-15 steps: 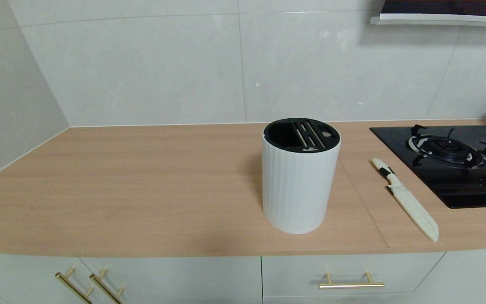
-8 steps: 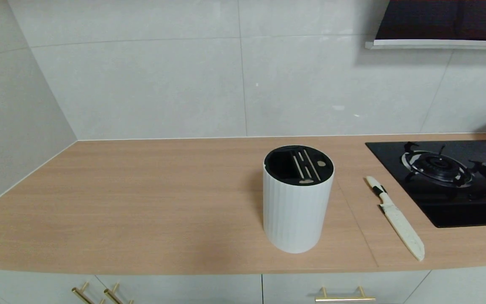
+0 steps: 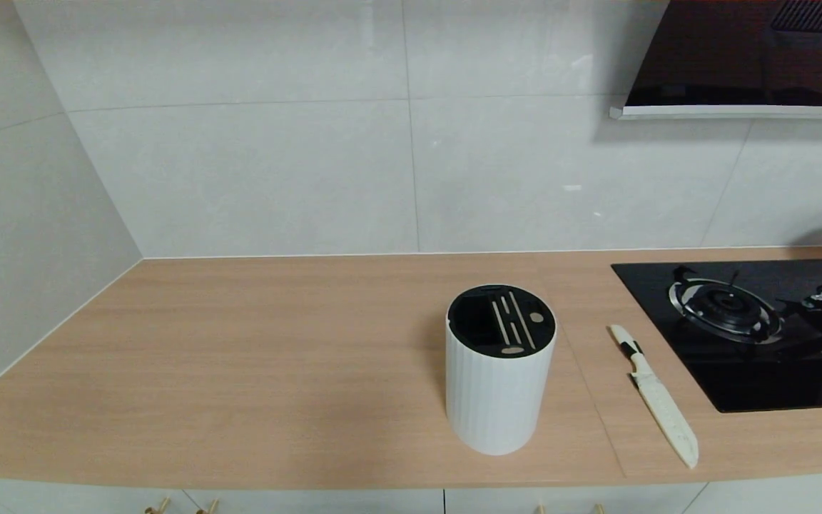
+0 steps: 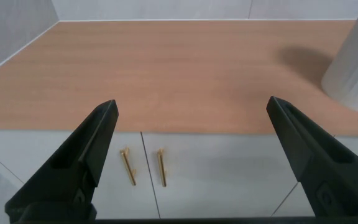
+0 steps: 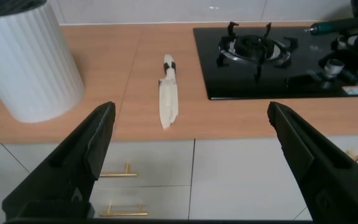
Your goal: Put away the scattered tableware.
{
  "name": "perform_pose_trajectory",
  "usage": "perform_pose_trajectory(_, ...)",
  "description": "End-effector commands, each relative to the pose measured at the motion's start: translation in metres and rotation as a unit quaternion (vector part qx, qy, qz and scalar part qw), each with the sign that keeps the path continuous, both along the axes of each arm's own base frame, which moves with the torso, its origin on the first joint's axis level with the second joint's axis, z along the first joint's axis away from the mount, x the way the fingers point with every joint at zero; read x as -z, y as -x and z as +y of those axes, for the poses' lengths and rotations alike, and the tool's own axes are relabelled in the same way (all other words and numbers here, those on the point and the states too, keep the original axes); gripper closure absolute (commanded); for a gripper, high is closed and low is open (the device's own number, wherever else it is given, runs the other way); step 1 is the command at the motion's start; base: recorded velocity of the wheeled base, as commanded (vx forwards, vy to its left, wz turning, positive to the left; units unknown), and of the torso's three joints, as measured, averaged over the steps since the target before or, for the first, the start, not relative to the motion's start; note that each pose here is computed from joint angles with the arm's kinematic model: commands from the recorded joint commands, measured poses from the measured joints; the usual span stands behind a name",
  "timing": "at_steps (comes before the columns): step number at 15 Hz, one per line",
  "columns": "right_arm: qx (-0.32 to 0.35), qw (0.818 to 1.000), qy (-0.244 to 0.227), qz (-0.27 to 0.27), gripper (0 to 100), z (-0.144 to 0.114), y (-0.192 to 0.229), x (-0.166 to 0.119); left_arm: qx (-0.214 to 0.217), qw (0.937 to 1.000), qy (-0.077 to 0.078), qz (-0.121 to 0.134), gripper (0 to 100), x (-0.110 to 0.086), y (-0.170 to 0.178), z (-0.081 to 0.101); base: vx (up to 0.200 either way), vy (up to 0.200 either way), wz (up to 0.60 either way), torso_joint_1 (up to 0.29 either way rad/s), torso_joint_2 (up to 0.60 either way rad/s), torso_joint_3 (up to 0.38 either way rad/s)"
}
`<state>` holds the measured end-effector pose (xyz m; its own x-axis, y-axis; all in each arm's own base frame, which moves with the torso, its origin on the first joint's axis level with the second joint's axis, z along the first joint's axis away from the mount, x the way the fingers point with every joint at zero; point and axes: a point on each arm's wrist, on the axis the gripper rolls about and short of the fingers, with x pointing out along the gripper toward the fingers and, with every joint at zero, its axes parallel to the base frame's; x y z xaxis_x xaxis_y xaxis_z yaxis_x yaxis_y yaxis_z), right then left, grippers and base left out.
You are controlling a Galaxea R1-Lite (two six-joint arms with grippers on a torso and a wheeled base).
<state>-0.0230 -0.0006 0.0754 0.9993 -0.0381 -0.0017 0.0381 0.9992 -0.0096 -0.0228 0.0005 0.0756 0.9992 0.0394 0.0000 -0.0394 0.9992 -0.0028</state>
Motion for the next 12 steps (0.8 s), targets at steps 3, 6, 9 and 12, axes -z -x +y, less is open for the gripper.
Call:
perform_pose_trajectory(3,-0.001,1.0,0.001,0.001,0,0.0,-0.0001,0.0,0.0,1.0,0.001,0.0,0,0.0001,0.0,0.0,0.0,0.0,0.0,0.176,-0.38,-0.198)
perform_pose_trajectory(6,-0.001,1.0,0.001,0.001,0,0.0,-0.0001,0.0,0.0,1.0,0.001,0.0,0,0.0001,0.0,0.0,0.0,0.0,0.0,0.017,-0.03,-0.017)
perform_pose_trajectory(9,-0.002,1.0,0.001,0.001,0,0.0001,-0.0002,0.0,0.0,1.0,0.0,0.0,0,0.0001,0.0,0.0,0.0,0.0,0.0,0.0,0.0,0.0)
perform_pose_trajectory(12,-0.001,1.0,0.001,0.0,0,0.0001,-0.0001,-0.0001,0.0,1.0,0.0,0.0,0,0.0001,0.0,0.0,0.0,0.0,0.0,0.0,0.0,0.0)
